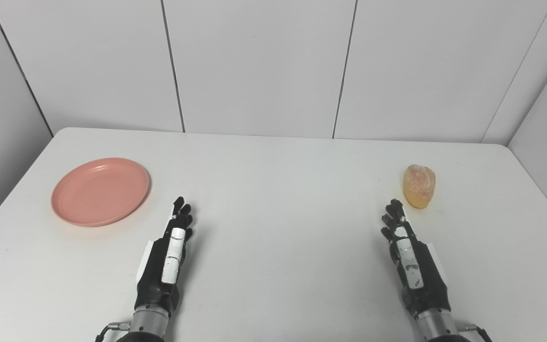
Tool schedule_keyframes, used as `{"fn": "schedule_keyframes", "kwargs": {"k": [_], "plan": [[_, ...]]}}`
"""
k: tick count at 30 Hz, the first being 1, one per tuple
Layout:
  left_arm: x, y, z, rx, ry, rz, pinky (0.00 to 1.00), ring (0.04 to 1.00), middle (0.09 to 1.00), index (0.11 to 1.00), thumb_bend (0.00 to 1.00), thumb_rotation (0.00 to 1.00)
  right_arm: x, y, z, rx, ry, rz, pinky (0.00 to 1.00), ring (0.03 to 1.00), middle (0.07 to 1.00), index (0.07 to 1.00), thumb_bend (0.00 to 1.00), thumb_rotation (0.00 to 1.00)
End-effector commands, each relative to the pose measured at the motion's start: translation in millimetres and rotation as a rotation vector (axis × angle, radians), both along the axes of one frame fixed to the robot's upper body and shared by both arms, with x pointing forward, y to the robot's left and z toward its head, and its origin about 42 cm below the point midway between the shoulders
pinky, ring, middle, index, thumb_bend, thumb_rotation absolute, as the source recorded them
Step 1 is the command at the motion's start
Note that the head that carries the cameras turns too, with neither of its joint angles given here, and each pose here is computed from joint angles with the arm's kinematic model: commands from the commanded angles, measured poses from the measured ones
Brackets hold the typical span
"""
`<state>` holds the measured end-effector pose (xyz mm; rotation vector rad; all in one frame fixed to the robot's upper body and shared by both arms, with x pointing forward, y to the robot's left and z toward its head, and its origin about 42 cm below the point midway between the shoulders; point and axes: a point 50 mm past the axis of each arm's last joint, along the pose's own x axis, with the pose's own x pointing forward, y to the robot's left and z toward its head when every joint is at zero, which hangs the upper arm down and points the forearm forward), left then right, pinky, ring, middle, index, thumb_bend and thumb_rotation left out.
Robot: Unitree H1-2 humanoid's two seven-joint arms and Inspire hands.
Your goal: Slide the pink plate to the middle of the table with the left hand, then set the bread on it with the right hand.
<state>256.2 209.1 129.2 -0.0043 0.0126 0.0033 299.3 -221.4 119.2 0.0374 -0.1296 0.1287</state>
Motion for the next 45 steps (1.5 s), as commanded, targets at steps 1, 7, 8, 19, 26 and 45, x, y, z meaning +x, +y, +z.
{"fn": "schedule_keyframes", "kwargs": {"k": [1,7,8,19,26,45], "plan": [[-4,-4,1,0.01,-0.05,0.011,1.0,1.0,1.0,1.0,0.77,1.0,-1,-10,-5,0.001,-0.026,-0.005,1.0,1.0,1.0,1.0,0.8,0.95],[-3,-14,-9,0.011,-0.058,0.019,1.0,1.0,1.0,1.0,0.78,1.0,1,-21,-15,0.005,-0.027,-0.001,1.0,1.0,1.0,1.0,0.8,0.94],[-2,-15,-10,0.01,-0.06,0.02,1.0,1.0,1.0,1.0,0.79,1.0,1,-22,-17,0.006,-0.028,0.0,1.0,1.0,1.0,1.0,0.79,0.94],[-1,-25,-23,0.021,-0.065,0.013,1.0,1.0,1.0,1.0,0.79,1.0,2,-31,-31,0.006,-0.015,-0.004,1.0,1.0,1.0,0.999,0.78,0.95],[1,-26,-29,0.024,-0.067,0.008,1.0,1.0,1.0,1.0,0.76,1.0,4,-31,-36,0.011,-0.009,-0.003,1.0,1.0,1.0,1.0,0.75,0.94],[17,-19,11,-0.091,-0.163,0.026,1.0,1.0,1.0,1.0,0.78,1.0,-6,-26,-30,0.016,0.039,0.011,1.0,0.981,1.0,1.0,0.77,0.95]]}}
